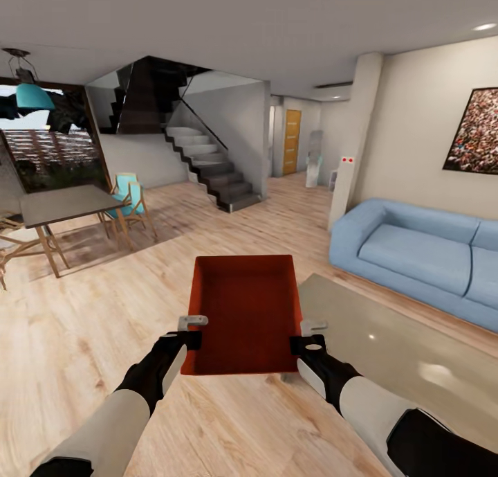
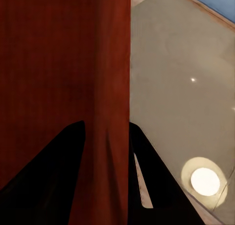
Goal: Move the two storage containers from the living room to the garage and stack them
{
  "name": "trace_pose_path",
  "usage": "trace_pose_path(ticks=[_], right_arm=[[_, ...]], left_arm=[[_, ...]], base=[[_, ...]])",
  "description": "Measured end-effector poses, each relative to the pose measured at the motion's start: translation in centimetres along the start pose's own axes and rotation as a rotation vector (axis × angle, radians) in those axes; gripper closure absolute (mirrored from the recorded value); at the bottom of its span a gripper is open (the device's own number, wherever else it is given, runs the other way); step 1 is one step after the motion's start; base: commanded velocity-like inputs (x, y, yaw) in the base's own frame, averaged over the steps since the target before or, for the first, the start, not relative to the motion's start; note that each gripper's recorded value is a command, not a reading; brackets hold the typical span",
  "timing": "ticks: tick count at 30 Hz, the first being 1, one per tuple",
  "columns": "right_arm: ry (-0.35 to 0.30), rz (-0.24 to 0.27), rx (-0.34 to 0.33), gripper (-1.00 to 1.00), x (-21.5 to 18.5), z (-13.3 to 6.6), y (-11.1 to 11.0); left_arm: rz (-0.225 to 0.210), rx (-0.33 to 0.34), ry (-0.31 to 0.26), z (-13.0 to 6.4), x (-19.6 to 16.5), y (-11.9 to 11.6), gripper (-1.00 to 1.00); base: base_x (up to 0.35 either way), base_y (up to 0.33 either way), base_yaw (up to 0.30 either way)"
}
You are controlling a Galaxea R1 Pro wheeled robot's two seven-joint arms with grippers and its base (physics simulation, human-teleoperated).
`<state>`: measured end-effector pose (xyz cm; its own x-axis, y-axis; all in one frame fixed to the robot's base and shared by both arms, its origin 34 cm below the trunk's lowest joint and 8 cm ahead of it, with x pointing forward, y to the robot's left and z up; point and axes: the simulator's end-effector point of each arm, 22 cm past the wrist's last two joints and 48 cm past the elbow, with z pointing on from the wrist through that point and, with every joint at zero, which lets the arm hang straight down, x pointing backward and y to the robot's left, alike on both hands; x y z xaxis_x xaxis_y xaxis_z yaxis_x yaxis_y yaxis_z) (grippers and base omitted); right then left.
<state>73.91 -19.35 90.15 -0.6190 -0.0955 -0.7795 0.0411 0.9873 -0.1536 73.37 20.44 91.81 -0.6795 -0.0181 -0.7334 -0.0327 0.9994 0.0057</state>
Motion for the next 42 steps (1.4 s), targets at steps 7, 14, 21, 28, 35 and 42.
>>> trace_pose_path(ticks=[7,14,21,28,35,42], right_arm=[[0.001,0.000,0.000,1.00,0.0,0.0,0.0],[0.001,0.000,0.000,1.00,0.1,0.0,0.0],[0.013,-0.010,0.002,1.00,0.3,-0.1,0.0],[0.027,-0.021,0.003,1.00,0.7,-0.1,-0.1],[0.028,-0.021,0.003,1.00,0.7,-0.1,-0.1],[0.028,-0.022,0.003,1.00,0.7,-0.1,-0.1]], left_arm=[[0.000,0.000,0.000,0.0,0.0,0.0,1.00],[0.000,0.000,0.001,0.0,0.1,0.0,1.00],[-0.005,0.000,0.012,0.1,0.6,0.0,1.00],[-0.012,0.002,0.028,0.2,1.2,-0.1,1.00],[-0.011,0.002,0.028,0.2,1.2,-0.1,1.00],[-0.012,0.002,0.028,0.2,1.3,-0.1,1.00]], base=[[0.000,0.000,0.271],[0.001,0.000,0.270],[0.145,0.034,0.122],[0.300,0.132,0.003],[0.307,0.138,0.000],[0.307,0.140,0.000]])
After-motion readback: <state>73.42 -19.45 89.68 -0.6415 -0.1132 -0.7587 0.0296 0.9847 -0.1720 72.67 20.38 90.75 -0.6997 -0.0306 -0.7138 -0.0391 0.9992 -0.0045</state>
